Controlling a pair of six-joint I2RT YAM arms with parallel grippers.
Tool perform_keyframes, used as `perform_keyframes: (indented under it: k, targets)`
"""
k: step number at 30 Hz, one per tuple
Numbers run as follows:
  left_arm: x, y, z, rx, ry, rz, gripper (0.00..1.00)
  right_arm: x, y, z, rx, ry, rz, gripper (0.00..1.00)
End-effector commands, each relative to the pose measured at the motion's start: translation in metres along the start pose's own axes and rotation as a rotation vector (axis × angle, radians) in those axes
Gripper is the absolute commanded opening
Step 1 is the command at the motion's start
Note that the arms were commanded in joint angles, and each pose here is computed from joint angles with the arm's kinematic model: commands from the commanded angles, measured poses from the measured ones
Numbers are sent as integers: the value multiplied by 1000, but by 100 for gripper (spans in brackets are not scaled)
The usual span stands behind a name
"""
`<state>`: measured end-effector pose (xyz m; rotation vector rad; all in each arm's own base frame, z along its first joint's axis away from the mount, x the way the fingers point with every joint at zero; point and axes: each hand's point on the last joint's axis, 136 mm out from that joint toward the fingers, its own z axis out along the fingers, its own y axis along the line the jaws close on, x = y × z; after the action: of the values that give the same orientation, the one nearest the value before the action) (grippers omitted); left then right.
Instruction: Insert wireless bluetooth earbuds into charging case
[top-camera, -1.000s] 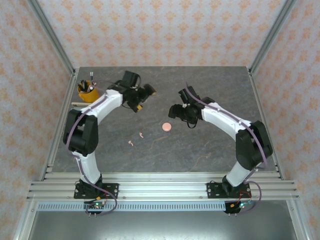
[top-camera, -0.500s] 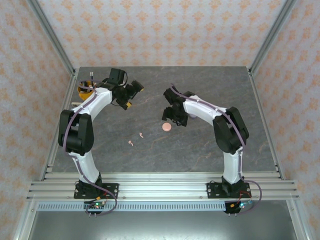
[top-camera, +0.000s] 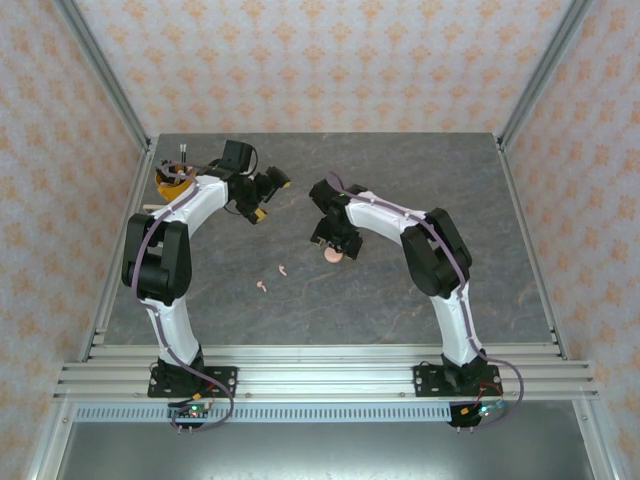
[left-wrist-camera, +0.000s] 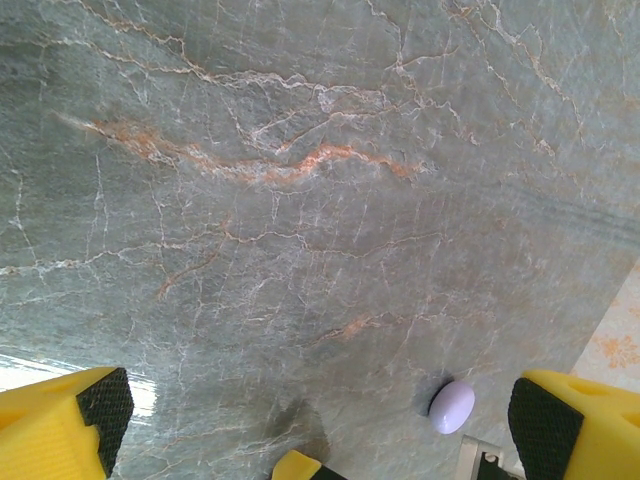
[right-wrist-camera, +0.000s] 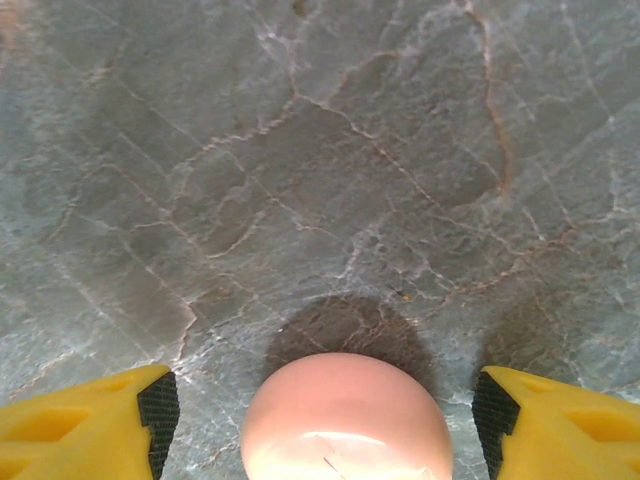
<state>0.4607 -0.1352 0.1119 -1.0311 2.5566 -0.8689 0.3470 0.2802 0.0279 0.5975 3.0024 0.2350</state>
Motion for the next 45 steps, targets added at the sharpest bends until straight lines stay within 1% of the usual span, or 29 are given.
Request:
perform_keyframes:
  k: [1, 6, 9, 12, 14, 18, 21, 23, 25, 27, 30, 35, 37, 40, 45]
  targets:
    - [-1, -3, 0, 18, 4, 11, 99, -1, -6, -2, 61, -18, 60, 78]
    - [-1, -2, 1, 18, 5, 9, 99, 8, -5, 2, 80, 7, 10, 73]
    - [-1, -4, -1, 22, 4, 10, 99, 14, -10, 1, 98, 32, -71, 65]
    - [-1, -5, -3, 26, 1, 11, 99, 18, -15, -2, 117, 51, -163, 60]
    - [0, -5, -5, 29, -2, 14, 99, 19, -14, -6, 110, 57, -237, 59]
    - [2, -6, -11, 34, -8, 17, 99, 10, -19, -18, 154, 25, -377, 59]
    - [3, -7, -16, 40, -14, 22, 99, 3, -22, -24, 180, -7, -453, 61]
    - [4, -7, -19, 43, -17, 23, 99, -1, -25, -24, 203, -20, -471, 65]
    - [5, -8, -22, 47, -20, 25, 99, 0, -26, -23, 207, -19, -452, 67]
    - [6, -8, -25, 47, -22, 27, 99, 3, -22, -21, 178, -16, -409, 70]
    - [7, -7, -28, 48, -25, 33, 99, 4, -14, -22, 128, -21, -306, 73]
    - [9, -5, -28, 48, -25, 29, 99, 6, -6, -9, 74, -30, -40, 73]
    - [10, -5, -28, 50, -22, 28, 99, 6, -6, -4, 67, -32, 31, 73]
    - [10, -5, -28, 49, -19, 30, 99, 6, -9, -1, 91, -45, 71, 72]
    - [10, -5, -28, 52, -17, 31, 99, 8, -16, 1, 132, -50, 56, 71]
